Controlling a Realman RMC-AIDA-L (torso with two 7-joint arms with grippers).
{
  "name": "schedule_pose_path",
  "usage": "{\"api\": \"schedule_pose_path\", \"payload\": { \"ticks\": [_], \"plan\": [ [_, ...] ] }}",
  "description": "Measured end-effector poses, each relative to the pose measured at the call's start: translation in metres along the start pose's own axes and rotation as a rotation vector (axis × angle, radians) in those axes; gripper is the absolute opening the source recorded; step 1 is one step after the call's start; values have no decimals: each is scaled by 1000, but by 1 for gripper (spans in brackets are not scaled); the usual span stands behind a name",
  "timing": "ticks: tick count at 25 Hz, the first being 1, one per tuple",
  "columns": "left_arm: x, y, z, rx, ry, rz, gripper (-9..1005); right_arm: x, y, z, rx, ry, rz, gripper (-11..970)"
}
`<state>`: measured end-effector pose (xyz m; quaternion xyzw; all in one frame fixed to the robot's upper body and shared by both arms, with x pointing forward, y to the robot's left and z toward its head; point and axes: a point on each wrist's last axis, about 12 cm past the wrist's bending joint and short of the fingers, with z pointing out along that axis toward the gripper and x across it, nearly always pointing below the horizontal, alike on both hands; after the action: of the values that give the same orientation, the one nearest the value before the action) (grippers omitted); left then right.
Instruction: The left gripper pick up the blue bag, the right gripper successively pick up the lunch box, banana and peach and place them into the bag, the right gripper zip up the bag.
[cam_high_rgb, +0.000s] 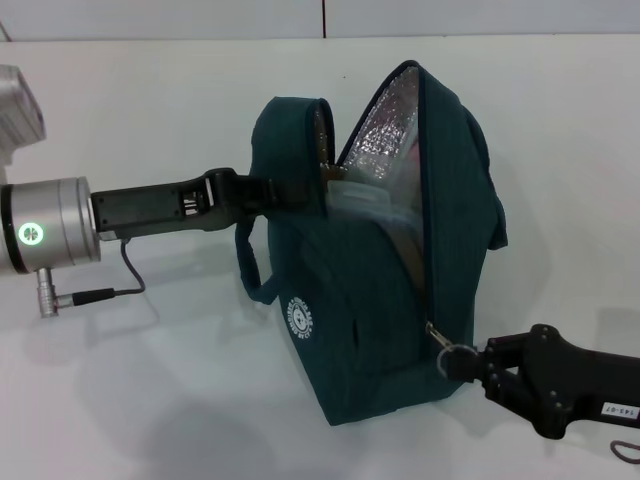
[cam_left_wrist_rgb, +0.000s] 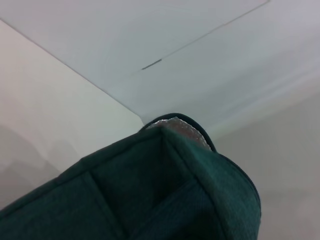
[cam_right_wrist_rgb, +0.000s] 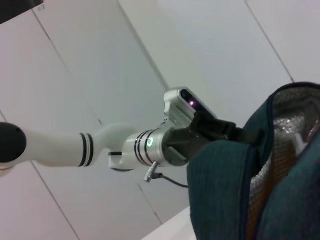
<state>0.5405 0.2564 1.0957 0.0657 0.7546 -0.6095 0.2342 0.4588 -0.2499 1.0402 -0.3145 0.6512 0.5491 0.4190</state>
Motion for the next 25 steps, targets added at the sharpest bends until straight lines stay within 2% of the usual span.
{"api": "schedule_pose_path", "payload": {
  "ticks": [12,25],
  "plan": [
    [0,2,0,-14,-4,0,35,-8,-1,-13,28,-62,-11,18],
    [0,3,-1,-21,-5,6,36,-23,-3,2,-16,-75,-86,19]
  ]
}}
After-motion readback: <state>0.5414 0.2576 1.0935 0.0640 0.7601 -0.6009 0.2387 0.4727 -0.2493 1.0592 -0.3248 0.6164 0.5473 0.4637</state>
